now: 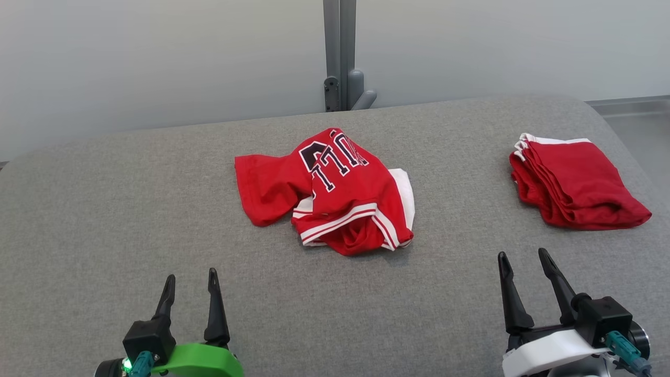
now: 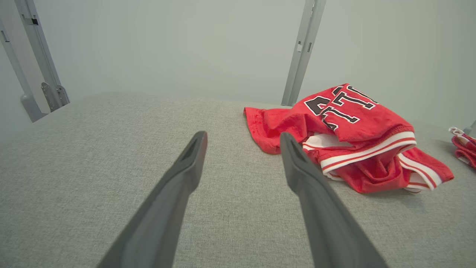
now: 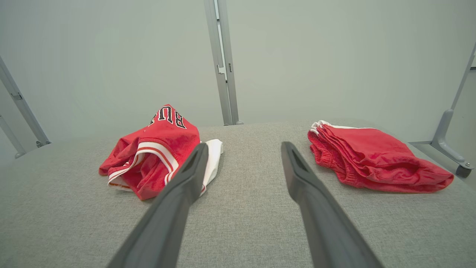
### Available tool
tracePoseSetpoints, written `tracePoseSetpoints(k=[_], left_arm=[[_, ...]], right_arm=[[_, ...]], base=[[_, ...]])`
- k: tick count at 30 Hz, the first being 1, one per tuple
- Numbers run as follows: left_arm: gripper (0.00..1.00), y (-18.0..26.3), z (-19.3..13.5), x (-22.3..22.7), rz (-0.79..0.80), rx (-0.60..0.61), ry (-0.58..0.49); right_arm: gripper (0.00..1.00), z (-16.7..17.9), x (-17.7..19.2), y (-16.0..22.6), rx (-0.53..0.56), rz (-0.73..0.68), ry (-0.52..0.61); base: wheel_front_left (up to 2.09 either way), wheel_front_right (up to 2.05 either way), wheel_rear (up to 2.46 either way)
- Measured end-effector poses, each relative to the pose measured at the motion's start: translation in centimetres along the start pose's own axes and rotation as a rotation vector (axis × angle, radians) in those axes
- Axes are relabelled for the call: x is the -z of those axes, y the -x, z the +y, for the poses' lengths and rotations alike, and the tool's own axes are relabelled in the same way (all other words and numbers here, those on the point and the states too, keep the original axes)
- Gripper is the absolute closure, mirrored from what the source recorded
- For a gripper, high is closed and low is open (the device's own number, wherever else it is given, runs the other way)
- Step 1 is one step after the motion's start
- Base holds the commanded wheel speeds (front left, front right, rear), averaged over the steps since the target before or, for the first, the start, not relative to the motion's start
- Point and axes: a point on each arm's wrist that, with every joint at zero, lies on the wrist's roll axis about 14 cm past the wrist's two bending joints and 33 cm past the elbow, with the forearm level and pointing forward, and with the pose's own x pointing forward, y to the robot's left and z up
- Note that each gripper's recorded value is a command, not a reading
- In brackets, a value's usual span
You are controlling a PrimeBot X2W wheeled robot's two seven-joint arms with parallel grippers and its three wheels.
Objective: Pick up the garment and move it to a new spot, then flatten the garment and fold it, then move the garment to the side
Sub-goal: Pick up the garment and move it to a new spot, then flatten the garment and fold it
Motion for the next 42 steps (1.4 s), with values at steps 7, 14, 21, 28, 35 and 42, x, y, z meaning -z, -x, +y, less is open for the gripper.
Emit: tracePoseSetpoints(k=[7,14,21,28,35,42], left_arm=[[0.0,0.0,0.0,0.1,0.002,0.0,-0.004],[0.0,0.2,0.4,0.4,0.011,-0.007,-0.009],[0.0,0.5,1.3,0.7,0.019,-0.029,-0.02],[0.0,0.6,3.0,0.4,0.013,-0.082,-0.031],[0.0,1.2,5.2,0.7,0.028,-0.157,-0.029],[0.0,1.7,6.7,1.2,0.049,-0.213,-0.032]], right_arm=[[0.0,0.2,0.1,-0.1,-0.005,0.003,-0.001],[0.0,0.6,0.7,-0.4,-0.021,0.02,-0.01],[0.0,3.7,3.1,-2.6,-0.116,0.09,-0.052],[0.0,6.4,5.8,-6.9,-0.193,0.17,-0.087],[0.0,8.0,10.1,-9.5,-0.221,0.305,-0.106],[0.85,8.6,13.5,-10.3,-0.224,0.412,-0.111]], base=[[0.0,0.0,0.0],[0.0,0.0,0.0],[0.0,0.0,0.0],[0.0,0.0,0.0],[0.0,0.0,0.0],[0.0,0.0,0.0]])
